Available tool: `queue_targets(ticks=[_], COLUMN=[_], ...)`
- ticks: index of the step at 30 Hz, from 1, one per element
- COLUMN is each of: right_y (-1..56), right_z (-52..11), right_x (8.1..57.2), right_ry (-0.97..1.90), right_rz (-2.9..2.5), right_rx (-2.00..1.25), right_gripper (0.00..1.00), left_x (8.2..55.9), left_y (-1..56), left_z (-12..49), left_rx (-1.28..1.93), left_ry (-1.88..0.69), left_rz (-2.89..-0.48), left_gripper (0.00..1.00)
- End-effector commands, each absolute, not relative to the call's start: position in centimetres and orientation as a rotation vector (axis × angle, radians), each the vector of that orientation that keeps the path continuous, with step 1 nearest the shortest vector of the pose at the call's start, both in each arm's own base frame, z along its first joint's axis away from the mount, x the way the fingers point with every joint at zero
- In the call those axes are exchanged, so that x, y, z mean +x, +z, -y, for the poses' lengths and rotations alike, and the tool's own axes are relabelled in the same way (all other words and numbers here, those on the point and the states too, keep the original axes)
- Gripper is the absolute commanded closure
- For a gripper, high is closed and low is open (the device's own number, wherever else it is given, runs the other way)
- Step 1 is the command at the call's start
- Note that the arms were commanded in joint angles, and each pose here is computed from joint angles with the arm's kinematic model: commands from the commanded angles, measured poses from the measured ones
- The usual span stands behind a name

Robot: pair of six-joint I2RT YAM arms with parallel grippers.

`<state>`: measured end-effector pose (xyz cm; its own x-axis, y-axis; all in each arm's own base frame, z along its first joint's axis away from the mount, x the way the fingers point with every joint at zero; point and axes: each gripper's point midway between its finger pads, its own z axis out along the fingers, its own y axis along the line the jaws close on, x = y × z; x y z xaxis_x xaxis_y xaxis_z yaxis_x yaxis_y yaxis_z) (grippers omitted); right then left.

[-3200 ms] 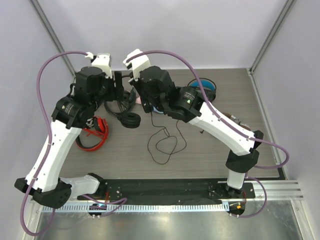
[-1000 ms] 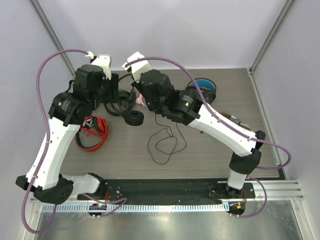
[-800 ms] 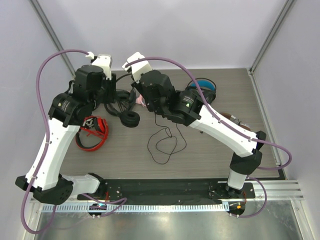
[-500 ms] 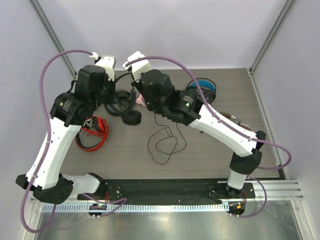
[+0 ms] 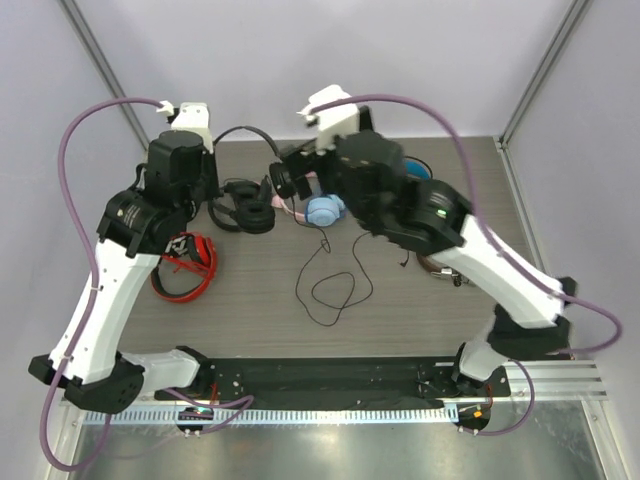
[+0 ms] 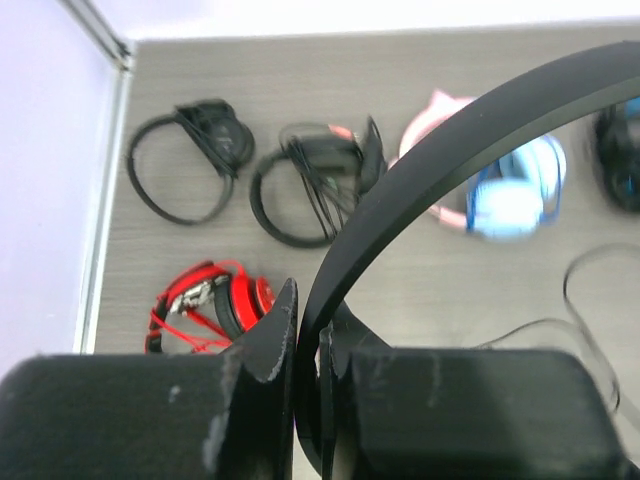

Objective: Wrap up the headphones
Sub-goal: Wrap the headphone cable with the right arm

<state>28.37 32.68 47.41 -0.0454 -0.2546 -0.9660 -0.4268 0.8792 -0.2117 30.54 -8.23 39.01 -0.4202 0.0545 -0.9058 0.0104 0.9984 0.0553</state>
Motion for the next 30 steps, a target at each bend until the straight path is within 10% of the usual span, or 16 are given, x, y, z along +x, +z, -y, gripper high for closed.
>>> queue_targets(ticks=[1,10,18,30], right_y=[50.7,40.4,45.2,38.6], right_z=[-27.6,-23.6,-28.4,-30.4], right_x=[25.3,24.8,23.1,26.0], right_ry=[0.308,0.213,0.556,0.300], right_rz=[-1.597,-1.583,-1.525,-1.537], right_rx=[-0.394,-0.366,-0.361,-0.513], right_gripper=[0.00,0.02,0.12,0.05], left_x=[31.1,30.3,29.6,27.9], left_y=[44.7,47.3,46.9,48.2], left_z=[6.3,5.7,5.0,3.8], left_rx=[-0.179,-0.419,-0.537,-0.608], left_ry=[0.015,-0.150,-0.208,-0.239], left_rz=[-1.753,-1.603,-1.565,-1.517], left_gripper=[1.00,1.00,1.00,1.00])
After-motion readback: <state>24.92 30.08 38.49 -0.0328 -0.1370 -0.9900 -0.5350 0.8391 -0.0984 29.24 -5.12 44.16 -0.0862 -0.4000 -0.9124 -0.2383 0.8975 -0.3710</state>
